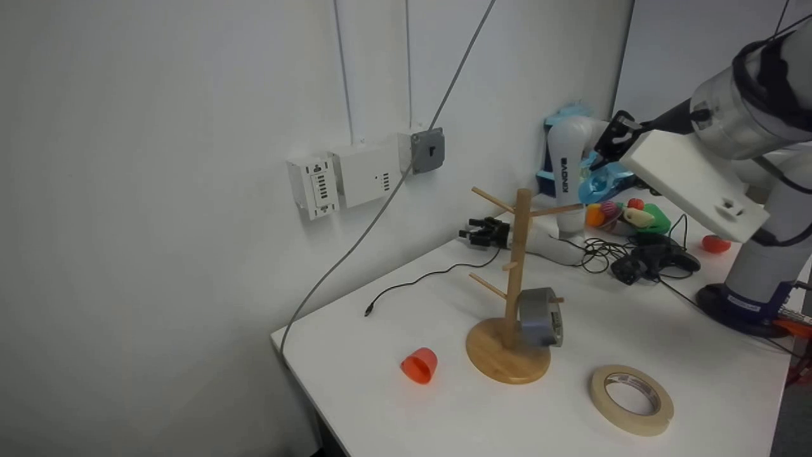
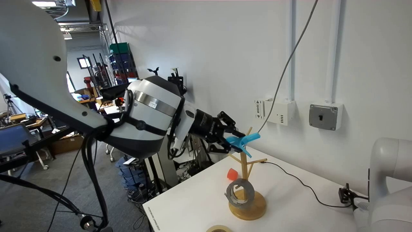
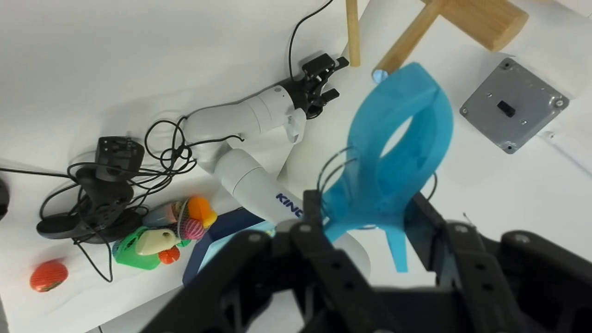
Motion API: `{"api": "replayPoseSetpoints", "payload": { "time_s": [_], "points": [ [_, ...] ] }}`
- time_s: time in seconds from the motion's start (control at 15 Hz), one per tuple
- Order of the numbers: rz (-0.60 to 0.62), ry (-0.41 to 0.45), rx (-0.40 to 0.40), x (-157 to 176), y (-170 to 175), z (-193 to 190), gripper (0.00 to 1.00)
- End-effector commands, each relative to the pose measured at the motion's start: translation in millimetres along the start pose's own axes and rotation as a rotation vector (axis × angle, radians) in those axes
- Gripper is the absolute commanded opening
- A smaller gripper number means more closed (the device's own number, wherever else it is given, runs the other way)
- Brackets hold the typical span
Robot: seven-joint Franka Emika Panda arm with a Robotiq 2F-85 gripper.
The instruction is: Remove the tape off of the wooden holder then put the dark brown tape on the bottom position of the wooden holder then put the peg on the top position of the wooden holder
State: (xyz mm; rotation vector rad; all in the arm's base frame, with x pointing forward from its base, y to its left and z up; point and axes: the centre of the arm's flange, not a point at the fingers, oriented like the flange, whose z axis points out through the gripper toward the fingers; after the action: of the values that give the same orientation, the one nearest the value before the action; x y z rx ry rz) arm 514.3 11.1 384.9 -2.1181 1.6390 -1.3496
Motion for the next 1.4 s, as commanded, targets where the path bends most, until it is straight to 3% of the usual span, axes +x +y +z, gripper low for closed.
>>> {"api": "replayPoseSetpoints", "payload": {
  "time_s": [0.0,1.33],
  "points": [
    [0.027,-0.012,0.016,-8,5,1,0.23],
    [0.002,-0.028,0.001,-33,5,17,0.23]
  ]
}}
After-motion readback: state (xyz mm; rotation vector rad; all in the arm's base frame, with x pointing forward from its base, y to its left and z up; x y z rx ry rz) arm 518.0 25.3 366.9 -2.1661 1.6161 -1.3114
